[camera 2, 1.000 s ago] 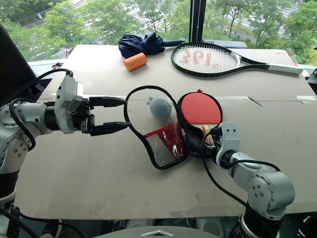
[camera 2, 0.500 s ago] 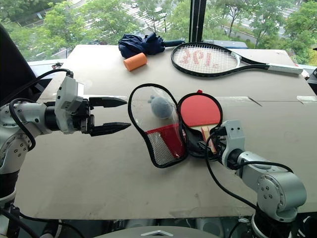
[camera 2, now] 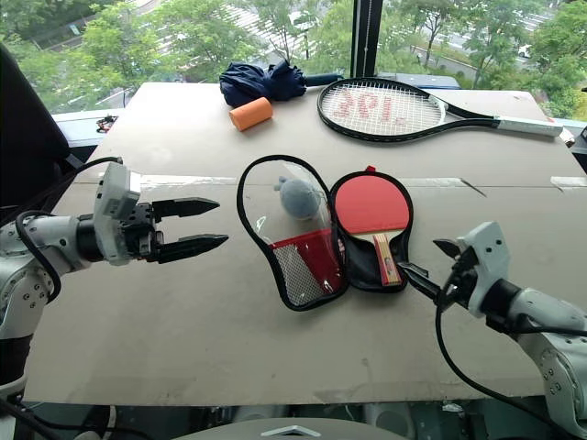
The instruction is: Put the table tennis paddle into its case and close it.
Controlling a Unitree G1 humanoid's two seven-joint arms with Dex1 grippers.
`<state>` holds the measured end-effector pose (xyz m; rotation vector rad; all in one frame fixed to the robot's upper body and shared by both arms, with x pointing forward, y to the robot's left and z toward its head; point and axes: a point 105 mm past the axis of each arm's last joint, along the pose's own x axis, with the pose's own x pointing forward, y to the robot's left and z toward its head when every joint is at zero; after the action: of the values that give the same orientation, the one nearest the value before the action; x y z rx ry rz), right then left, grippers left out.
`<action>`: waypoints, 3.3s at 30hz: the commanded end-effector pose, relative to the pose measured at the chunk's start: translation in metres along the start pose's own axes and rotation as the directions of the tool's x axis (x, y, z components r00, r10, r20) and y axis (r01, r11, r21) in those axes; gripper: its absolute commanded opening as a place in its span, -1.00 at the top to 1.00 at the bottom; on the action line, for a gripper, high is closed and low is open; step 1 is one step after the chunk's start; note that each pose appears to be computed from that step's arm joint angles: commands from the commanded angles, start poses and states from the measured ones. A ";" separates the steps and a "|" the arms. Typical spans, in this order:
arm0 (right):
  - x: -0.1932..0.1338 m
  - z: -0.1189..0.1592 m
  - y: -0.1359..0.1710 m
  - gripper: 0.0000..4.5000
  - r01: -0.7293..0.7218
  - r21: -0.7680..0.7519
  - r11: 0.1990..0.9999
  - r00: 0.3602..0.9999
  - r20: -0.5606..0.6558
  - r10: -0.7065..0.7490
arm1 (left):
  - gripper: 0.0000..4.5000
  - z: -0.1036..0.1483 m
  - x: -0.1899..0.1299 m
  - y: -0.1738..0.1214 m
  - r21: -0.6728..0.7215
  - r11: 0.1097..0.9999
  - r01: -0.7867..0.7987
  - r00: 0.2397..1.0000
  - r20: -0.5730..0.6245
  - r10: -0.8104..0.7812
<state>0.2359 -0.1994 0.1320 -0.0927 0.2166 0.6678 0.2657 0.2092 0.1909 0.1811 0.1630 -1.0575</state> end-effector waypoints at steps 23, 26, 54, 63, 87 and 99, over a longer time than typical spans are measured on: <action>-0.050 0.016 -0.008 -0.96 -0.175 -0.179 0.968 0.952 0.218 0.213 | -0.69 -0.031 0.118 0.034 0.417 0.895 0.159 0.987 -0.075 -0.141; -0.053 0.016 -0.009 -0.96 -0.157 -0.177 0.972 0.955 0.225 0.195 | -0.69 0.021 0.147 0.012 0.404 0.892 0.206 0.953 0.124 -0.276; -0.009 0.031 0.016 -0.96 -0.201 -0.186 0.962 0.936 0.252 0.245 | -0.69 -0.016 0.113 0.069 0.189 0.965 -0.182 0.980 0.115 0.163; 0.067 0.025 0.004 -0.96 -0.098 -0.131 0.986 0.981 0.154 0.118 | -0.69 -0.025 0.123 0.080 0.139 0.969 -0.206 0.977 0.081 0.196; 0.068 -0.017 -0.015 -0.96 0.075 0.442 0.894 0.996 -0.083 -0.043 | -0.69 0.001 0.111 0.042 0.170 0.985 0.023 0.987 0.153 -0.049; 0.087 -0.017 -0.018 0.70 0.079 0.497 0.864 0.992 -0.129 -0.016 | -0.69 0.024 0.070 -0.001 0.258 0.924 0.281 0.954 0.031 -0.299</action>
<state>0.3094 -0.1612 0.0876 0.3307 0.5282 0.5344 0.3047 0.1436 0.1828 0.3170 0.0399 -1.3716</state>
